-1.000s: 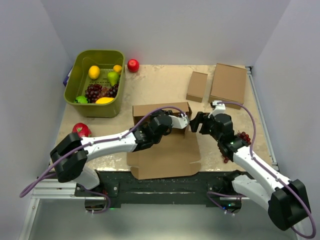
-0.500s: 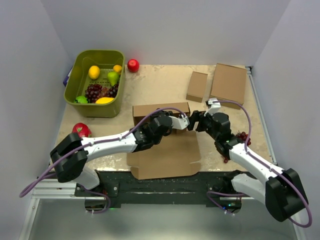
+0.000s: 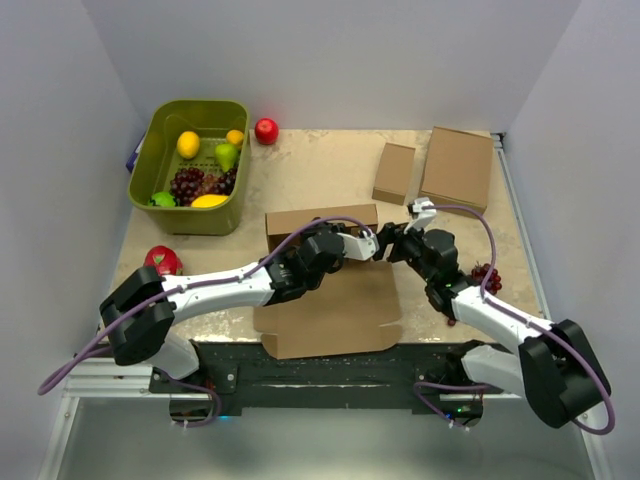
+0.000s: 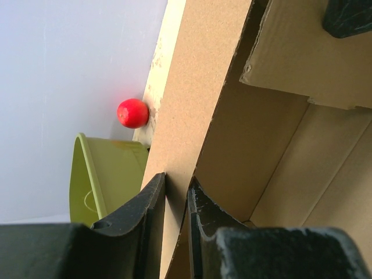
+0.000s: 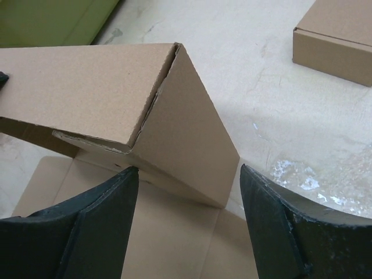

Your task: Fold the paper box

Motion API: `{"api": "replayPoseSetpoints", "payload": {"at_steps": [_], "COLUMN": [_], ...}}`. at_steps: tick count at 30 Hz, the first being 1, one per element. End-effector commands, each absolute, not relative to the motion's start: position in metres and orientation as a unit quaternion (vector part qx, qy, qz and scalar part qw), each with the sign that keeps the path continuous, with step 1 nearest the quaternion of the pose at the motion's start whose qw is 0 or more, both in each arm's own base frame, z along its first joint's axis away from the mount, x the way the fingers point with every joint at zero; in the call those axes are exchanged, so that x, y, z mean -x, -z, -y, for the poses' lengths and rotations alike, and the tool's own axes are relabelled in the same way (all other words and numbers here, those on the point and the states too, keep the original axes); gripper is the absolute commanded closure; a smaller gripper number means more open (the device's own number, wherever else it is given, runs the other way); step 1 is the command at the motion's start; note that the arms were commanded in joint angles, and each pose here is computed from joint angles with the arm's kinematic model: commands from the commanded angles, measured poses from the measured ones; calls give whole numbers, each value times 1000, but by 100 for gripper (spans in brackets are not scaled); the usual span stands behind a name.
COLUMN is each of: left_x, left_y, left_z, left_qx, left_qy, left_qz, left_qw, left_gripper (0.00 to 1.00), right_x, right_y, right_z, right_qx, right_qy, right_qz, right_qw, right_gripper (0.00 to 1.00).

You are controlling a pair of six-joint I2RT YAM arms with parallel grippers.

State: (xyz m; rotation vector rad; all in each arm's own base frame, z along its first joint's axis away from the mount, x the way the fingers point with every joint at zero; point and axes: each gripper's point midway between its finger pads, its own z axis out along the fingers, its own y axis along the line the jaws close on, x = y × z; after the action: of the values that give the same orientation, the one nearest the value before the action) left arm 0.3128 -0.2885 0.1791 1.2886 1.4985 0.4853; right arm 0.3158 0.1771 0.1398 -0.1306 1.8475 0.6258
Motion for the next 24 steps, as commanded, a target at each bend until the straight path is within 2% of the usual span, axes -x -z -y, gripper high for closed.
{"api": "replayPoseSetpoints", "payload": {"at_steps": [1,10,24], "left_x": [-284,-283,-283], "left_y": [-132,-132,-134], "left_z": [294,295,296], "left_qx": [-602,-603,-602], "left_qy": [-157,-155,-150], "left_qz": [-628,-628,-628], "left_qw": [467,467,470], "left_gripper": [100,100,100], "right_x": [-331,-341,-349], "right_y": [-162,-164,-171], "right_z": [-175,-181,-197], "right_qx": [48,54,89], "right_qy": [-262,-265,-286], "right_qz": [-746,-732,-711], "right_qw": [611,625,636], "right_gripper": [29,39,43]}}
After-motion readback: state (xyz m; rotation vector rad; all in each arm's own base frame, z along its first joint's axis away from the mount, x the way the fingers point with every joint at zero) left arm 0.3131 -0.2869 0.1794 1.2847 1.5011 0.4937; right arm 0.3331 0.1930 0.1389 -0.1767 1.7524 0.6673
